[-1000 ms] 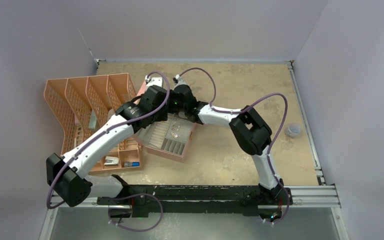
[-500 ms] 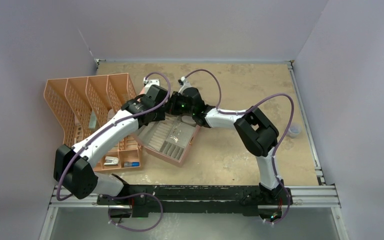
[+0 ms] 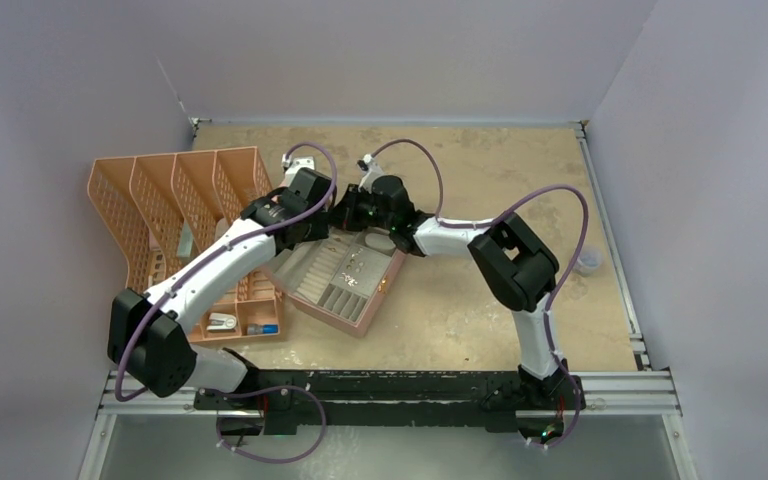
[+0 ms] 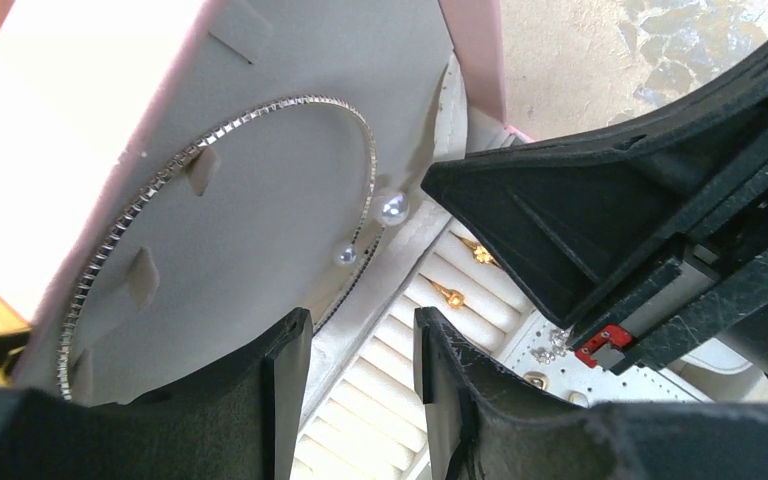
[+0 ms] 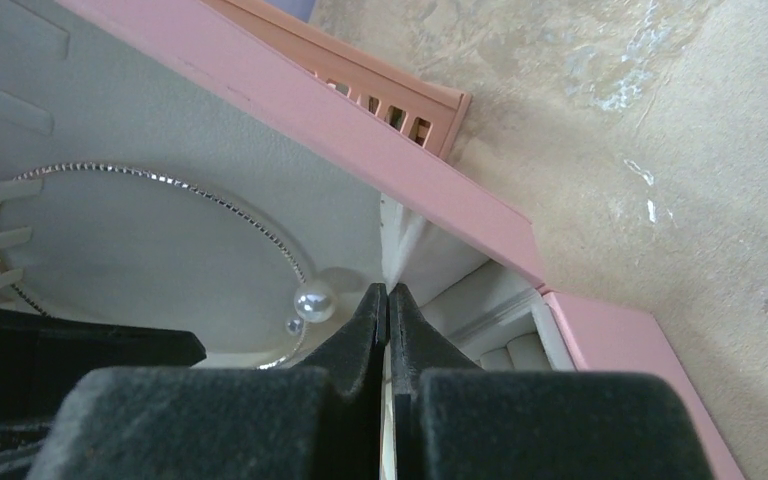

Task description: Organize the mixed jewelry

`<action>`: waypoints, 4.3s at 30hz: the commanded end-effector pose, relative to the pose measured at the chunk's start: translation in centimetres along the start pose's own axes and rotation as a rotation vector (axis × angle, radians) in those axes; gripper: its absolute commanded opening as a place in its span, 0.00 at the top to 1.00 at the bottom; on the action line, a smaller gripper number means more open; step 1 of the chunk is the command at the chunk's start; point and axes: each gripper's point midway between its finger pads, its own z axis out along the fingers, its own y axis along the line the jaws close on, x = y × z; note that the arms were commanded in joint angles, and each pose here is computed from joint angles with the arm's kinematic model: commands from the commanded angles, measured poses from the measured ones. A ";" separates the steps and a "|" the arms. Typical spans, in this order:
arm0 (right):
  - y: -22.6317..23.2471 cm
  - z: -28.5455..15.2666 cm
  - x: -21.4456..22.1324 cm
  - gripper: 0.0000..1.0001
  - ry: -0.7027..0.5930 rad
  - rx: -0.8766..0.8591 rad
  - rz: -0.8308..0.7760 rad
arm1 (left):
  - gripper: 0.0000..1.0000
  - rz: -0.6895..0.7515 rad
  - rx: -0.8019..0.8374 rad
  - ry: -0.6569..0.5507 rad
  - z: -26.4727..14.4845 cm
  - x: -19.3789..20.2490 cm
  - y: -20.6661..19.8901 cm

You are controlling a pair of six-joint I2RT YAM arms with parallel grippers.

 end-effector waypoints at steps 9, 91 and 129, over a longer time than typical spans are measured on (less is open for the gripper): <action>9.3 -2.9 -0.3 0.97 0.041 -0.324 0.007 | 0.63 -0.021 -0.047 0.018 1.4 0.1 0.9; 1.5 0.7 0.5 1.00 0.025 0.256 0.072 | 0.69 0.210 -0.070 -0.029 -0.1 0.6 0.9; -1.0 -0.4 1.8 1.00 0.056 0.304 0.033 | 0.96 0.308 -0.084 0.003 -1.0 0.2 1.5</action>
